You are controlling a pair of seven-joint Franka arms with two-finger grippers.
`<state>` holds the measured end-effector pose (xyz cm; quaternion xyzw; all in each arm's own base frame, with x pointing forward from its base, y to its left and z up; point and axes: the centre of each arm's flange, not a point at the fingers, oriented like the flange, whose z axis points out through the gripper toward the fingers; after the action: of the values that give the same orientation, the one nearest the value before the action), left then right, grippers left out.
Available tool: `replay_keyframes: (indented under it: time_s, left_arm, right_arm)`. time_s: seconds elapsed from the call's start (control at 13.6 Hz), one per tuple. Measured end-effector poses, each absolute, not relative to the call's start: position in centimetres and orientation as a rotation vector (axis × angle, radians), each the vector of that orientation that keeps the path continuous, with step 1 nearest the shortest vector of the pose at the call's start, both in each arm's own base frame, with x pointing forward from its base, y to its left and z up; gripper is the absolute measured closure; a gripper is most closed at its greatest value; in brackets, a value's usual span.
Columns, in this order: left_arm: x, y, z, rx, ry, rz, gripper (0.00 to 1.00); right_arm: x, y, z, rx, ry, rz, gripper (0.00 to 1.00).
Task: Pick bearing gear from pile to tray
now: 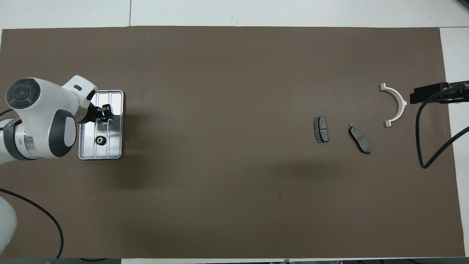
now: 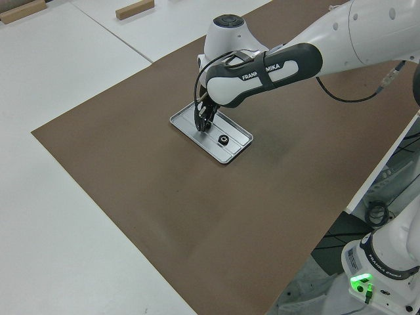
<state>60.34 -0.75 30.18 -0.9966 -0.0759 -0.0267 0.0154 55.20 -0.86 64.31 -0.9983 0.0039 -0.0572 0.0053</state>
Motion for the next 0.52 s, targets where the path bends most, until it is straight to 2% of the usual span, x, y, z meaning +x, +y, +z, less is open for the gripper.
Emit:
replay_keyframes:
  time_s: [0.22, 0.52]
  left_arm:
    - [60.0, 0.5, 34.2, -3.096, -0.268, -0.062, 0.0]
    - [57.1, 1.2, 44.3, -3.089, -0.289, 0.04, 0.0]
  right_arm:
    - [55.2, -0.9, 64.3, -3.126, 0.012, -0.179, 0.0]
    - [55.2, -0.9, 64.3, -3.126, 0.014, -0.179, 0.0]
